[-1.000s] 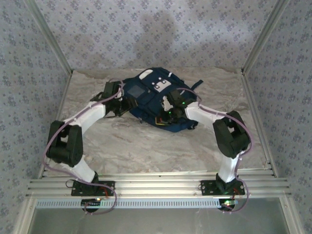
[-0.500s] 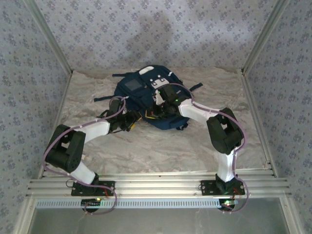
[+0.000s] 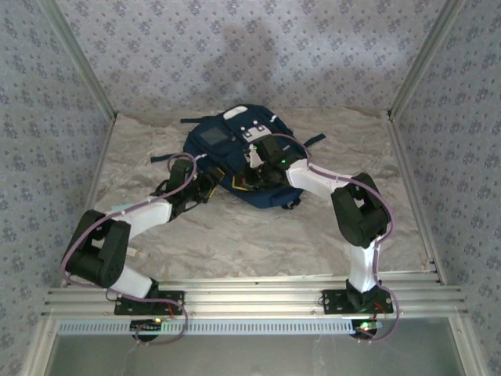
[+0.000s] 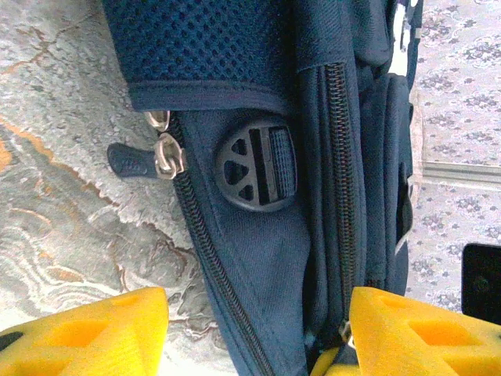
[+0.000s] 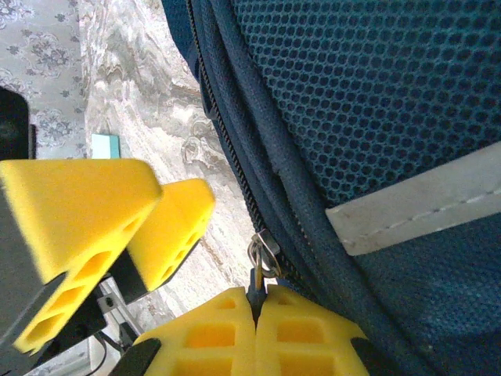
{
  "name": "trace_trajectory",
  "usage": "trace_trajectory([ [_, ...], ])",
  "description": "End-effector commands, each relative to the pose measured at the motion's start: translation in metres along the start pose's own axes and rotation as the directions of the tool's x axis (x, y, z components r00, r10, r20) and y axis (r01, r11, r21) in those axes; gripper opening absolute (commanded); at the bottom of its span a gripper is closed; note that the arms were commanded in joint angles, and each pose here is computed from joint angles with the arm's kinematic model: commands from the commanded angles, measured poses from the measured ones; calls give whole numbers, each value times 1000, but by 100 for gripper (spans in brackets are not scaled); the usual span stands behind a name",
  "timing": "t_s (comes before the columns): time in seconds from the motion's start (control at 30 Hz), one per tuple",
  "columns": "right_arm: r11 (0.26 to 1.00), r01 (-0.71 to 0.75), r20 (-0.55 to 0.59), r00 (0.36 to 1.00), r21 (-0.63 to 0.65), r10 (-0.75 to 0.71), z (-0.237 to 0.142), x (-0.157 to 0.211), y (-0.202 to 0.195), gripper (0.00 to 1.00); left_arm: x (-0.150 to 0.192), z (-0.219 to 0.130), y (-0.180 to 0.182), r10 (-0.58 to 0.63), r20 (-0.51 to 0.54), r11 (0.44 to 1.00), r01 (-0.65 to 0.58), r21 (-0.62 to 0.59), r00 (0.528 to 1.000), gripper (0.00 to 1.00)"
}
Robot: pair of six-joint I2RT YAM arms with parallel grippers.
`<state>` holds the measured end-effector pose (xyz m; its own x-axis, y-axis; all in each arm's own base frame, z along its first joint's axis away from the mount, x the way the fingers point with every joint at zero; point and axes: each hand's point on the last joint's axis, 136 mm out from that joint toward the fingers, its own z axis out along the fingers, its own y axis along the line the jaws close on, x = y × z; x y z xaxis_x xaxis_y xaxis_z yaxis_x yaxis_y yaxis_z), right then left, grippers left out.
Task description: Pack the student bag
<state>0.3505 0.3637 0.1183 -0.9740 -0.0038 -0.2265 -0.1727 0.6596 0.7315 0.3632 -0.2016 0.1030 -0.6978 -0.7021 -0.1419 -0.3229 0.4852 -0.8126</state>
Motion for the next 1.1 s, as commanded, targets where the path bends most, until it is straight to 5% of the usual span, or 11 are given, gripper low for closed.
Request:
trace_trajectory([
  [0.0,994,42,37,999,-105,-38,-4,-13,30,0,1,13,-11,-20,-3,999,20,47,1000,62],
  [0.2,990,26,35,999,-138,-21,-5,-10,36,0,5,27,-13,-38,-11,997,39,73,999,53],
  [0.47,995,32,-17,999,-99,-34,-12,5,25,0,-5,36,-1,-17,33,999,16,38,999,0],
  [0.83,987,94,-161,984,130,-72,-75,31,-46,0,-38,8,8,60,84,998,-59,-11,995,0],
  [1.07,932,136,-152,984,336,-89,-119,18,-98,0,-48,-6,4,90,83,996,-90,-12,992,0],
])
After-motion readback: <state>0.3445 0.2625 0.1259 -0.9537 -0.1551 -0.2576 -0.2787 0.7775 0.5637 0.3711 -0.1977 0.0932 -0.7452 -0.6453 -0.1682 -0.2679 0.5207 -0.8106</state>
